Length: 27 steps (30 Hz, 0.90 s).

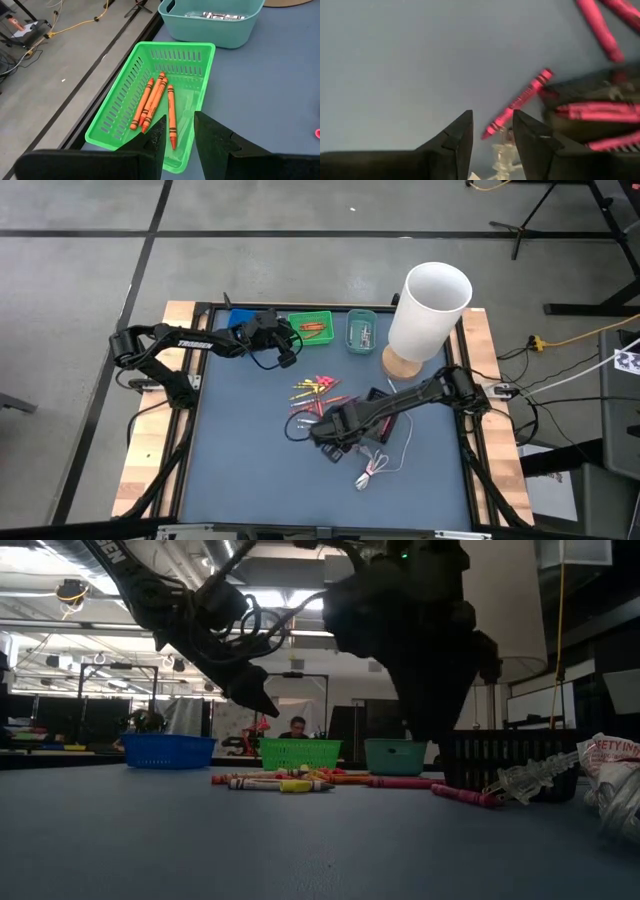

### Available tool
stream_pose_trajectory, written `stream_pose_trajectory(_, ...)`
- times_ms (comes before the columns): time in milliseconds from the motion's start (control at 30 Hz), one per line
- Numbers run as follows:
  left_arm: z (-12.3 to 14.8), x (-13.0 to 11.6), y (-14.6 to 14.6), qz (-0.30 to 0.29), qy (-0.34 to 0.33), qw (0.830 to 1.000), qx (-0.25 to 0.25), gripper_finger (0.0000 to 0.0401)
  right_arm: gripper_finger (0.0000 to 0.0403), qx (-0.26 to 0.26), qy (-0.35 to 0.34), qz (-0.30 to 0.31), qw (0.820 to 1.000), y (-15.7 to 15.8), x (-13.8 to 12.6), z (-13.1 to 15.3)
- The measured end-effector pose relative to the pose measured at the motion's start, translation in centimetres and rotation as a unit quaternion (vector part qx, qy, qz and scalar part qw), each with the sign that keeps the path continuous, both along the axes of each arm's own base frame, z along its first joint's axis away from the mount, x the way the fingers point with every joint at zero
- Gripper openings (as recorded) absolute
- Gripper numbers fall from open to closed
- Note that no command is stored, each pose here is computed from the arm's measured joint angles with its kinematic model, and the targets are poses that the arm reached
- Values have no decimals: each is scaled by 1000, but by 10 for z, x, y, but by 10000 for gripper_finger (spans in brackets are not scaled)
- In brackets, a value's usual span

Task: Sort crayons
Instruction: Put the red crayon into the black bin

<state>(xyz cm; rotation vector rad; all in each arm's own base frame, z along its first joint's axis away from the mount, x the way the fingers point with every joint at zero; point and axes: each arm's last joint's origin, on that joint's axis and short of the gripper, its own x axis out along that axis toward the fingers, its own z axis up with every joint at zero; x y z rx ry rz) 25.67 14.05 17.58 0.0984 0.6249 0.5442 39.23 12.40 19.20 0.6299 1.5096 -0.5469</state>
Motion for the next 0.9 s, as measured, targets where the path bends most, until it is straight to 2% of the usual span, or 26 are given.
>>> stream_pose_trajectory(233, 0, 0, 0, 0, 0, 1000, 0, 84, 137, -12, 10, -44, 999, 14, -3, -8)
stream_pose_trajectory(467, 0, 0, 0, 0, 0, 1000, 0, 84, 137, -28, 51, -37, 998, 21, -6, -26)
stream_pose_trajectory(900, 0, 0, 0, 0, 0, 1000, 0, 84, 137, -53, 53, -37, 996, 18, -5, -33)
